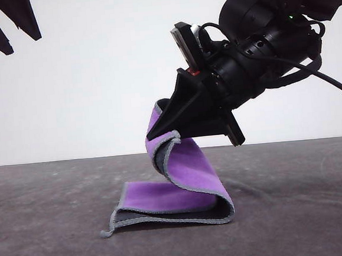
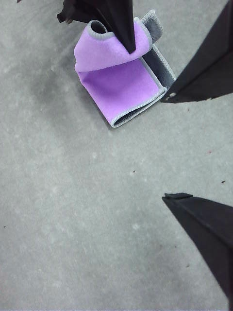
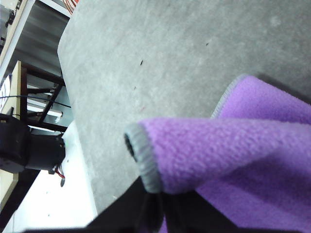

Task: Fold clothes

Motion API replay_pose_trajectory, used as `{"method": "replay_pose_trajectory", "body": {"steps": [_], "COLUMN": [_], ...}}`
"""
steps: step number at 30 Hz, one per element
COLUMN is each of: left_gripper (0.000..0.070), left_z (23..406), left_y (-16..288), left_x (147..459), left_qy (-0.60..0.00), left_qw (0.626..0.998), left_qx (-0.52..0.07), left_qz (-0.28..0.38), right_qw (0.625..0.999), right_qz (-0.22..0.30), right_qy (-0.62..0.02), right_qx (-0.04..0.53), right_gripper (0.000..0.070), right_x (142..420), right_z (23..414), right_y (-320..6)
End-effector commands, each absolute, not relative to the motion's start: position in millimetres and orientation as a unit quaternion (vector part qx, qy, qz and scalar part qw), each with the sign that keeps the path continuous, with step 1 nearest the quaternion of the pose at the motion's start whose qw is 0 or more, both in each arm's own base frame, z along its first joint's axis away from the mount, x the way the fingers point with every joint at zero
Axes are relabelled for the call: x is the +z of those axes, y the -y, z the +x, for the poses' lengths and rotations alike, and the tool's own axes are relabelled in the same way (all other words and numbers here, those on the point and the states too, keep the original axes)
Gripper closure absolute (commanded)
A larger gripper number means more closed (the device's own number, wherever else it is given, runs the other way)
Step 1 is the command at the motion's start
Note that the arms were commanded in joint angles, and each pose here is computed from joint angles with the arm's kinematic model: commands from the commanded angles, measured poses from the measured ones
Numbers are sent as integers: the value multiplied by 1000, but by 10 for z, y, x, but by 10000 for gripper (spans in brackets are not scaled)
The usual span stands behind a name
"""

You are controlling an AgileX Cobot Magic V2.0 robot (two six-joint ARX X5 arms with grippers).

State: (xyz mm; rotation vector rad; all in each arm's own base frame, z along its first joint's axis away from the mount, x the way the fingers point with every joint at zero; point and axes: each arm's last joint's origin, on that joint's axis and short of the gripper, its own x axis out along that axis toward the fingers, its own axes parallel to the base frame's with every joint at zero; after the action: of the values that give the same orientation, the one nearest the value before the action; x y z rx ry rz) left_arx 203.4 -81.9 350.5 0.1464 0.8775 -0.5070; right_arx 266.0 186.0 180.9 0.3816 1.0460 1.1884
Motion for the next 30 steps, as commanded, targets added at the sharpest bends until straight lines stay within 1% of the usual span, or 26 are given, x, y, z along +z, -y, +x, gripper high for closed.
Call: {"method": "replay_pose_trajectory", "body": {"steps": [1,4,5,6,15,19,21,24,27,30], "left_gripper": [347,347,347,347,347,347,347,346,347,347], "left_z": [2050,2049,2050,2050,2049,2045,2046,2053,2072,2094], "left_y": [834,834,834,834,834,810,766,678,579,478], "left_x": [3520,3519,3520,3520,3519,3514,3516,3529,3541,3540], "left_qy": [-418,-419,-419,-419,-420,-422,-424,-422,-420,-422], "left_qw": [873,873,873,873,873,871,872,877,883,887], "left_qx": [-241,-241,-240,-240,-240,-240,-233,-219,-200,-179], "left_qz": [66,65,64,64,64,74,72,71,63,54], "right_qw": [679,666,664,664,664,683,706,756,810,854], "right_qz": [174,180,180,180,176,162,146,108,67,30], "right_qy": [-470,-472,-472,-473,-470,-451,-436,-412,-388,-365], "right_qx": [535,549,551,550,554,552,539,498,435,369], "right_gripper": [657,376,315,291,291,291,291,291,291,291], "right_x": [1793,1799,1799,1798,1809,1942,2058,2264,2491,2694], "right_z": [2668,2657,2654,2650,2645,2644,2622,2565,2464,2333], "right_y": [-1911,-1917,-1919,-1923,-1922,-1776,-1672,-1460,-1202,-962]}}
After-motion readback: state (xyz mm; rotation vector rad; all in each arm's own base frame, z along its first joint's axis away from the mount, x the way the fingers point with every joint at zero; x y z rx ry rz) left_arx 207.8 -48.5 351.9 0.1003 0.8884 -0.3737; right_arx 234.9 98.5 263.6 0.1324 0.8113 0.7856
